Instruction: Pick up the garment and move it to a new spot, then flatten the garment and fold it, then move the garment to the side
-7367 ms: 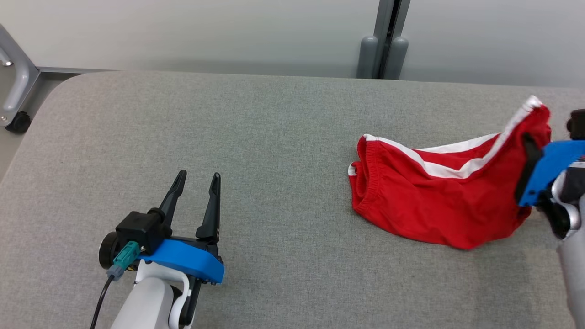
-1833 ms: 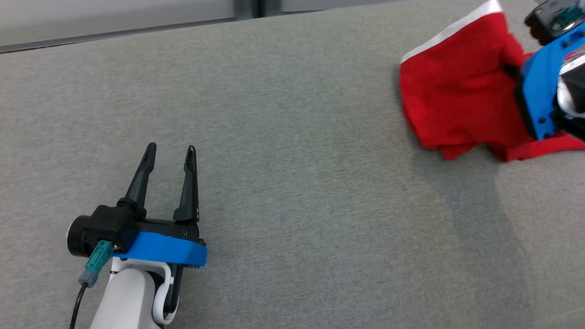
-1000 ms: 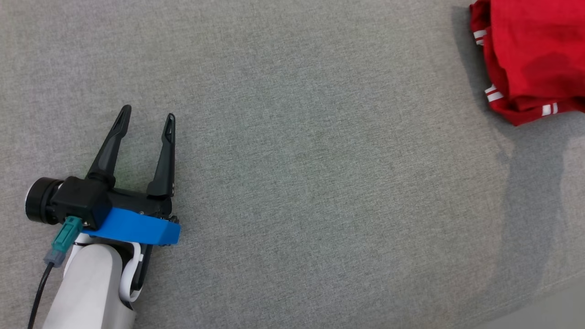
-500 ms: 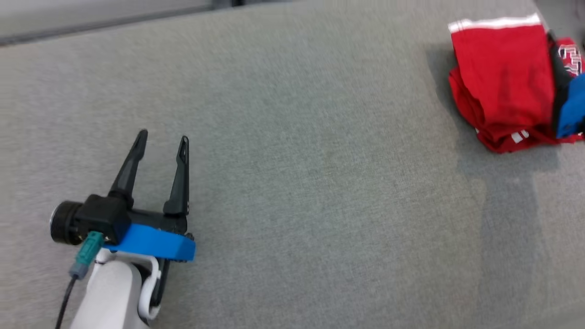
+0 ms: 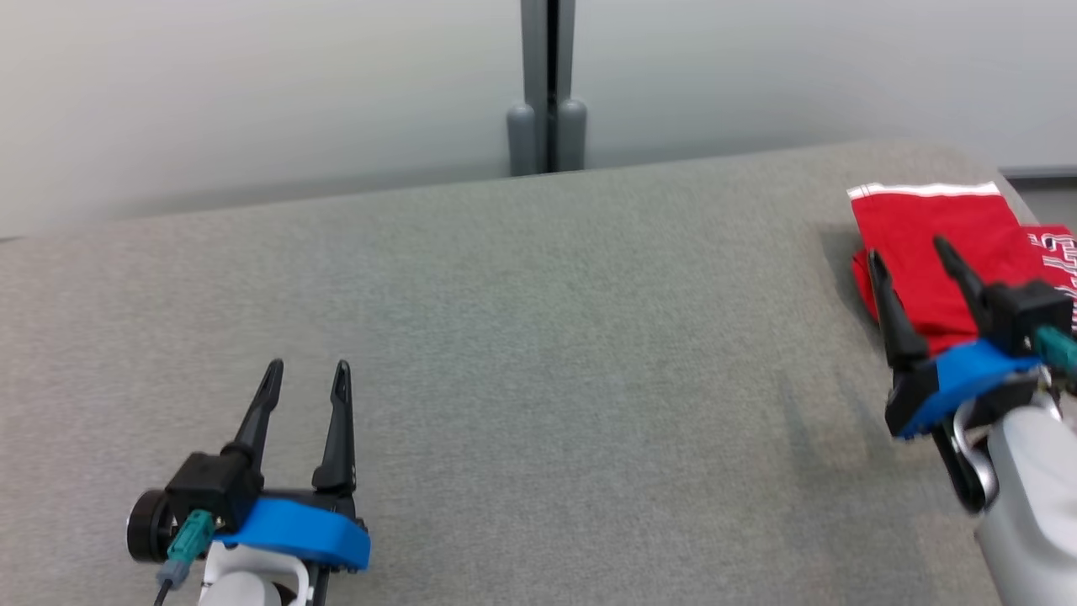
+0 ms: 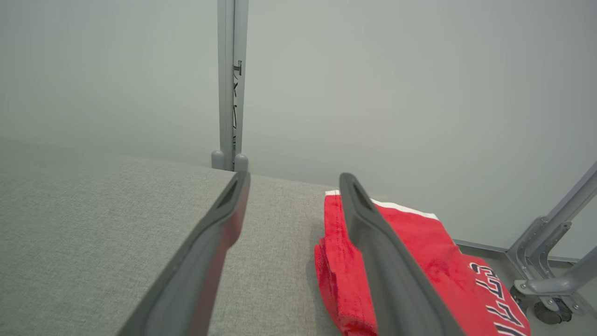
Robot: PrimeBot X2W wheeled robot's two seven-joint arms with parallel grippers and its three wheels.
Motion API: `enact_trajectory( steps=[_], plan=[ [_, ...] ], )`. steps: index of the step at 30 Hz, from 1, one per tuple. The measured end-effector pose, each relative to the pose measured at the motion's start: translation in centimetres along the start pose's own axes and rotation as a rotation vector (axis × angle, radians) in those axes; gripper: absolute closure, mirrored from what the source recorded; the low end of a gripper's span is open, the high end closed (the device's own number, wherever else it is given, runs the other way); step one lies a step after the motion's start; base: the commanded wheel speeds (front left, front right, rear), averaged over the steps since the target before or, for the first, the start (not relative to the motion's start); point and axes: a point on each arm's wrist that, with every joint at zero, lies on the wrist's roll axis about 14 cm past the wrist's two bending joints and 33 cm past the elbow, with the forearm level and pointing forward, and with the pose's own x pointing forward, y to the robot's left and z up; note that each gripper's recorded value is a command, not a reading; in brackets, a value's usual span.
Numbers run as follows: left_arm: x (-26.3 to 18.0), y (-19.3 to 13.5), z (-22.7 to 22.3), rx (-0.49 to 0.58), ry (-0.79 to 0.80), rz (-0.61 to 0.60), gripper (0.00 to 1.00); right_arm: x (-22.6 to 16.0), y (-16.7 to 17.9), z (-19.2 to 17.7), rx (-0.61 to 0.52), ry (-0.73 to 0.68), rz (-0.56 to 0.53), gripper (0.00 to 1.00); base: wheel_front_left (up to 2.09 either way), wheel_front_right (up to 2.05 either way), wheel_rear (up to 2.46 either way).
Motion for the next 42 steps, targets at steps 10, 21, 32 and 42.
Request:
enact_trajectory(
  steps=[10,21,32,42],
  plan=[
    [-5.2,3.1,0.7,-0.012,-0.020,0.150,0.00,-5.3,3.7,-0.4,0.149,-0.012,0.031,0.00,0.00,0.00,0.00],
    [-7.3,4.8,0.4,-0.030,-0.015,0.222,0.00,-8.7,5.8,-0.9,0.186,0.011,0.014,0.00,0.00,0.00,0.00],
    [-7.1,4.2,-0.8,-0.051,0.017,0.203,0.00,-9.5,5.6,-0.4,0.192,0.005,-0.008,0.00,0.00,0.00,0.00],
    [-7.2,4.4,-1.0,-0.051,0.024,0.205,0.00,-9.5,6.4,-0.9,0.203,0.021,0.009,0.00,0.00,0.00,0.00]
  ],
)
